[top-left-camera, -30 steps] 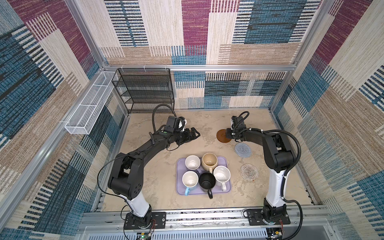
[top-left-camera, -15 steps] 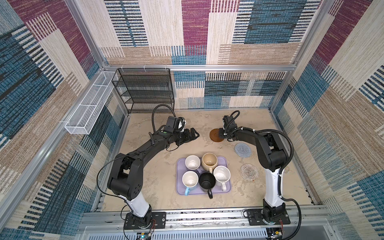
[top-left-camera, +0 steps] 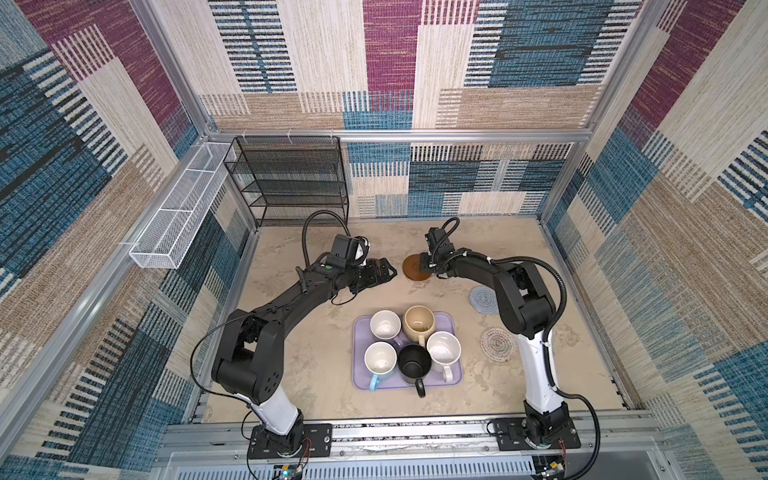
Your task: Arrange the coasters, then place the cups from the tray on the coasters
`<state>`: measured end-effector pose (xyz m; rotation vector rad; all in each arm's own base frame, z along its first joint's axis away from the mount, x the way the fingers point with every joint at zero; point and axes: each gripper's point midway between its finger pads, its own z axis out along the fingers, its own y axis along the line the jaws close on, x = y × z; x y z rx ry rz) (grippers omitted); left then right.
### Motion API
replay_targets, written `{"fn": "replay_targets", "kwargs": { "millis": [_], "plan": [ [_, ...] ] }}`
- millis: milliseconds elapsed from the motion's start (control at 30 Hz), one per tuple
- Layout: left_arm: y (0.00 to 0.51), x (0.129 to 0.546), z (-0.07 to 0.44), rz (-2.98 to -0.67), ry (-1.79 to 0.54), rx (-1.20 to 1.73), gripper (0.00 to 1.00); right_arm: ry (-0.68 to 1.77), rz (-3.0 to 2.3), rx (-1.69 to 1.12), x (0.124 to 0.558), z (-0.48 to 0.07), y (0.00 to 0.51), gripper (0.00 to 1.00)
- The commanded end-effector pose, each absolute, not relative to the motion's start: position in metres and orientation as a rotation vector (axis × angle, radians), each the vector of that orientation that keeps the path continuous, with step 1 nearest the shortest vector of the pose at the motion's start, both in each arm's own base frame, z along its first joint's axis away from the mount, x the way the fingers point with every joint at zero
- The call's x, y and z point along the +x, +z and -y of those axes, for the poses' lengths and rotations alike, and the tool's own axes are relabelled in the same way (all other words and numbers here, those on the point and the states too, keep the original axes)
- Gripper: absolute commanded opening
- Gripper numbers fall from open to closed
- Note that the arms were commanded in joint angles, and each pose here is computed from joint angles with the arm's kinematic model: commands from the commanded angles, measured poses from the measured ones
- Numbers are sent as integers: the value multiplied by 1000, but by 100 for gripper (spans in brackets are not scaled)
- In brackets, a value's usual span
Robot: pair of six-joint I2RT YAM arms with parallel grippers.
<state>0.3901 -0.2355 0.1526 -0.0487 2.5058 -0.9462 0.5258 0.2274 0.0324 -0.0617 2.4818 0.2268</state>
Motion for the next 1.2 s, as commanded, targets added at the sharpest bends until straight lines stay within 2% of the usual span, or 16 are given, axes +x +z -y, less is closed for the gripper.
{"fn": "replay_targets", "kwargs": {
  "millis": [0,333,667,733,800,833,1000,1167],
  "plan": [
    [155,390,234,-2495,-926,-21,100,209,-2597,-62,506,-230,12,46],
    [157,387,232,-2487,-932,-23,100,207,-2571,-68,510,-232,24,49],
    [173,379,233,-2456,-969,-7,100,270,-2434,-74,517,-235,95,61],
    [182,374,234,-2439,-990,9,100,308,-2393,-69,510,-235,115,67],
    [194,366,237,-2413,-1035,42,100,355,-2364,-76,494,-232,131,84],
    [200,362,239,-2399,-1060,62,100,382,-2339,-77,487,-231,143,98],
    [223,338,244,-2365,-1066,141,100,443,-2259,-41,439,-209,186,100],
    [241,305,268,-2341,-1115,262,98,474,-2199,-4,386,-182,203,100]
  ]
}}
